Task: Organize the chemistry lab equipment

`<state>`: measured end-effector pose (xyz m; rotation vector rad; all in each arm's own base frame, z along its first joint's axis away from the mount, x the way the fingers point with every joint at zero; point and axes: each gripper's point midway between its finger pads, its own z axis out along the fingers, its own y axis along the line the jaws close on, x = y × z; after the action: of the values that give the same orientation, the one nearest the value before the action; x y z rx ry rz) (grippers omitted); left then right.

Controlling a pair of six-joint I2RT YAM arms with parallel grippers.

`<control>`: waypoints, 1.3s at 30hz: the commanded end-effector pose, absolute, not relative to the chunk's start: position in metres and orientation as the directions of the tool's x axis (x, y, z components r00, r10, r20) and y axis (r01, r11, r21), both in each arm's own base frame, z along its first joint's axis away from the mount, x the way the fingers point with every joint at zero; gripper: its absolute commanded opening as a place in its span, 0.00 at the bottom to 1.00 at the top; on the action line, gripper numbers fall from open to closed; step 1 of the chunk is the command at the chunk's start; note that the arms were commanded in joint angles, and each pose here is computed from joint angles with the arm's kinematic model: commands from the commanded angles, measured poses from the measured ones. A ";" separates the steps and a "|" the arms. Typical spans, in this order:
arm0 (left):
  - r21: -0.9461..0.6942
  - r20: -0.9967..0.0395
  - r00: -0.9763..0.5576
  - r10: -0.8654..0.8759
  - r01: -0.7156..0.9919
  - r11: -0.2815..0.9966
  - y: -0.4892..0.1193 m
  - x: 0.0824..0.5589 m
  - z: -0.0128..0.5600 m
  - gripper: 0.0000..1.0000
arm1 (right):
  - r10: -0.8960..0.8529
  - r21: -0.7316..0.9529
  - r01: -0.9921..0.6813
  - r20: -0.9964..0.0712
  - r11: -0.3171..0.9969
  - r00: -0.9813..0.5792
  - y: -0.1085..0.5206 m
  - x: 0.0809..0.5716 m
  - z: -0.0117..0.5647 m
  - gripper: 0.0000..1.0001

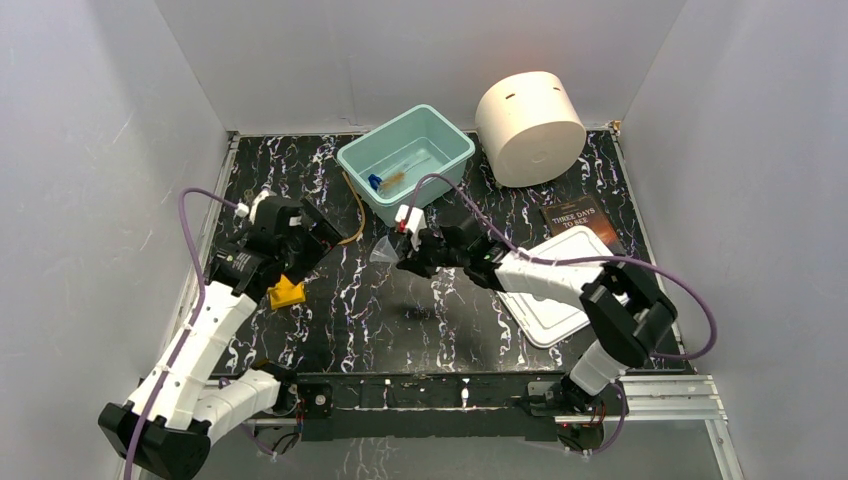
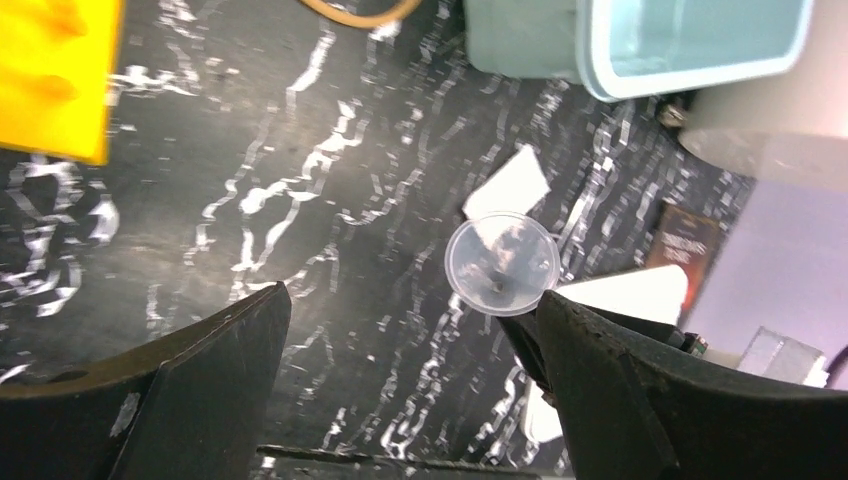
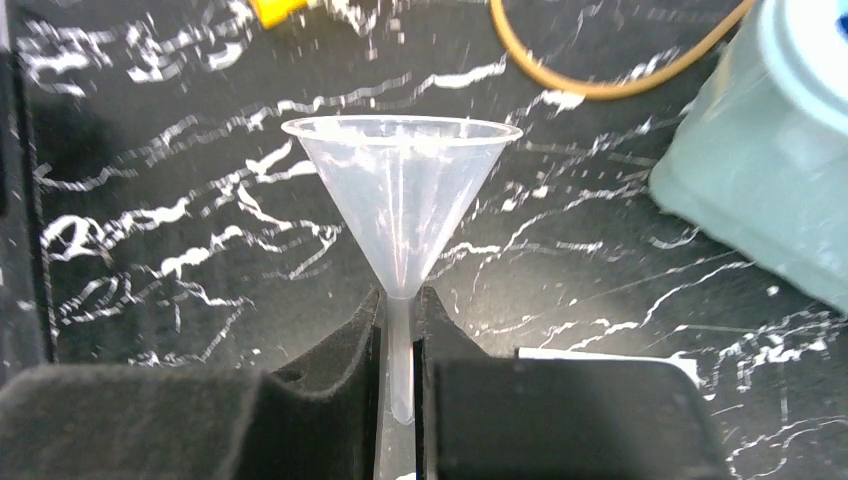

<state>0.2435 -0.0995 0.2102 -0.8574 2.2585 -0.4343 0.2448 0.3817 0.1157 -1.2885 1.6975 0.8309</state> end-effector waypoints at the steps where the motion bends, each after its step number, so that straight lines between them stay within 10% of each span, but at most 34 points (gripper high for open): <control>1: -0.677 -0.412 -0.621 -0.666 -0.280 0.680 -0.145 0.259 0.251 0.93 | -0.217 -0.006 -0.959 -0.975 0.284 -0.058 0.387 0.251 0.188 0.00; 21: -0.659 -0.529 -0.497 -0.688 -0.270 0.702 -0.121 0.273 0.288 0.92 | -0.030 -0.127 -0.821 -0.991 0.557 0.133 0.383 0.367 0.316 0.00; 39: -0.535 -0.627 -0.503 -0.595 -0.278 0.798 -0.102 0.273 0.286 0.93 | -0.285 0.042 -0.767 -0.914 0.641 -0.288 0.435 0.460 0.198 0.00</control>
<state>0.2703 -0.1130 0.2745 -0.6643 2.1481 -0.5273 0.4517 0.4342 0.2109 -0.8825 1.7112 0.6165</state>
